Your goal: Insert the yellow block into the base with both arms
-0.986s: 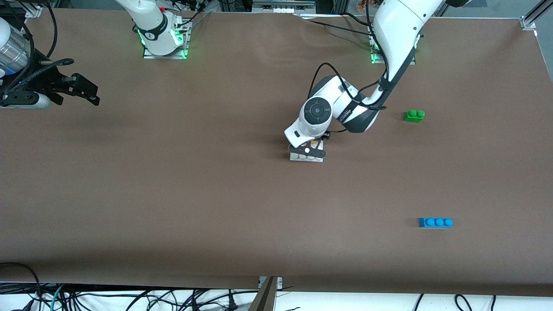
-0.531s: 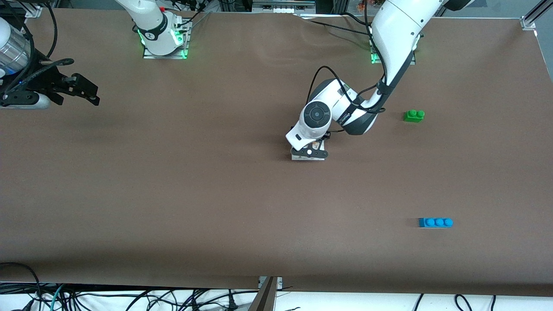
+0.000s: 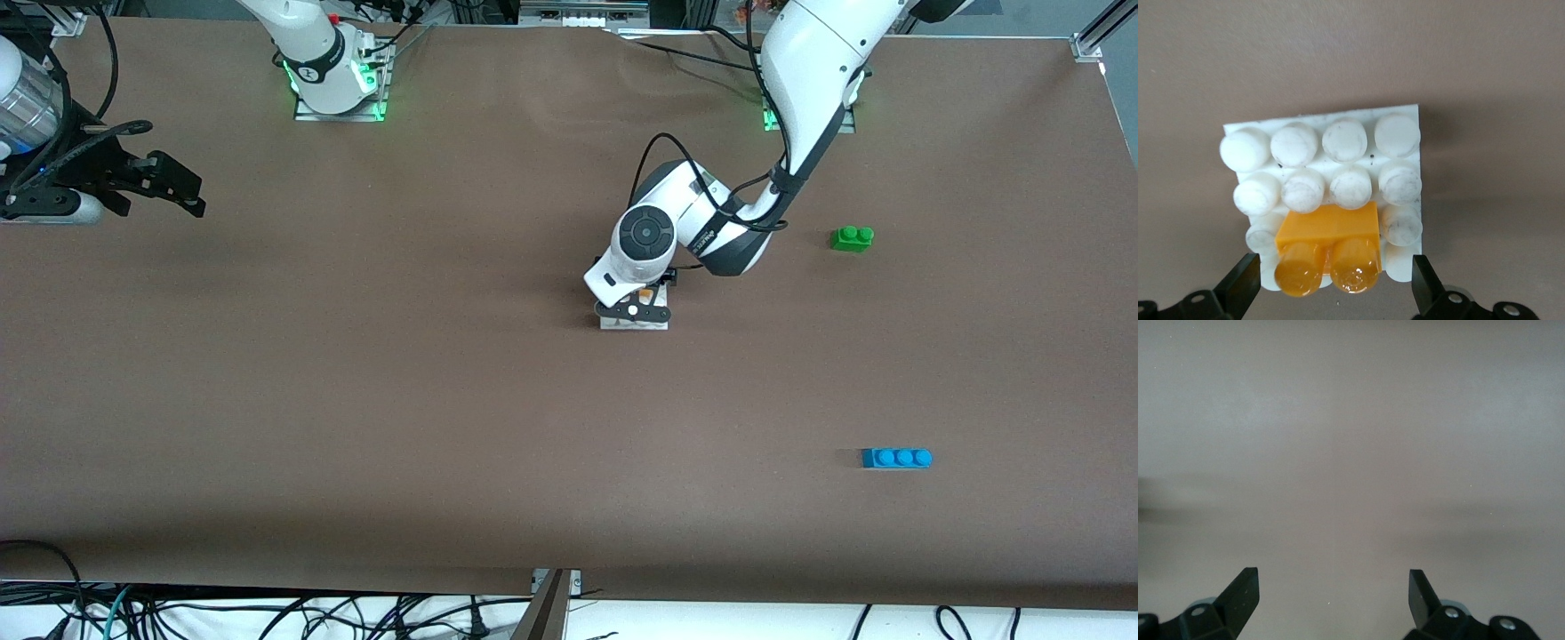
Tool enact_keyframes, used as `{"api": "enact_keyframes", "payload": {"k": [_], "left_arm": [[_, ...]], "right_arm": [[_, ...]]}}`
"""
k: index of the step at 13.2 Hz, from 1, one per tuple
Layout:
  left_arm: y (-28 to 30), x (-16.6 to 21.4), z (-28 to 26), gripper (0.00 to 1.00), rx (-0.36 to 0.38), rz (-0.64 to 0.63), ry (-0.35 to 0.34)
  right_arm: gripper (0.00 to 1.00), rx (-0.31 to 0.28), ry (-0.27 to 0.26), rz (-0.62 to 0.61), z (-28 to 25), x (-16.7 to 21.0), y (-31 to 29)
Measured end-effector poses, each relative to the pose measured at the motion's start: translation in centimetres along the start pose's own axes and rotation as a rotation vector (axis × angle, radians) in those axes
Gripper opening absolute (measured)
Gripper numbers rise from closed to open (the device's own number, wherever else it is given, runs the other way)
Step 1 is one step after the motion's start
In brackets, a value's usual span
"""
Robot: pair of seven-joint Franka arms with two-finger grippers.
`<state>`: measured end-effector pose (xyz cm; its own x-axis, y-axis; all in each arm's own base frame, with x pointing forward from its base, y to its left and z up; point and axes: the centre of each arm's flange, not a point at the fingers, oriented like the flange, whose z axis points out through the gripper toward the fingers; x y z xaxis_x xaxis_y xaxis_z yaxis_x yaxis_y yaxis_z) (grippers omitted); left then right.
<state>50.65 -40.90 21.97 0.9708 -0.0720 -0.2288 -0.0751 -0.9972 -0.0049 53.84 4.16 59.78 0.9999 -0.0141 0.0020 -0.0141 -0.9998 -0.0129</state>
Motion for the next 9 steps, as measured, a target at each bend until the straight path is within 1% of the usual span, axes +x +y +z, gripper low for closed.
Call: {"api": "enact_keyframes", "payload": {"k": [1,2,4,6,7,9], "left_arm": [[-0.5,0.5,-2.1,1.0,-0.002,-0.013,0.017],[-1.5,0.9,-5.3,1.0,0.001,-0.031,0.036],[-5.0,1.2,-13.0,1.0,0.013,-0.086,0.065],[-9.0,0.7,-20.9,1.0,0.021,-0.148,0.089],[-11.1,0.3,-24.4,1.0,0.023,-0.18,0.098],[-15.5,-0.3,-29.7,1.0,0.029,-0.25,0.088]], "right_arm": [[1.0,0.0,0.0,0.0,0.0,0.0,0.0],[1.0,0.0,0.0,0.0,0.0,0.0,0.0],[1.0,0.0,0.0,0.0,0.0,0.0,0.0],[1.0,0.0,0.0,0.0,0.0,0.0,0.0],[1.0,0.0,0.0,0.0,0.0,0.0,0.0],[1.0,0.0,0.0,0.0,0.0,0.0,-0.1]]}}
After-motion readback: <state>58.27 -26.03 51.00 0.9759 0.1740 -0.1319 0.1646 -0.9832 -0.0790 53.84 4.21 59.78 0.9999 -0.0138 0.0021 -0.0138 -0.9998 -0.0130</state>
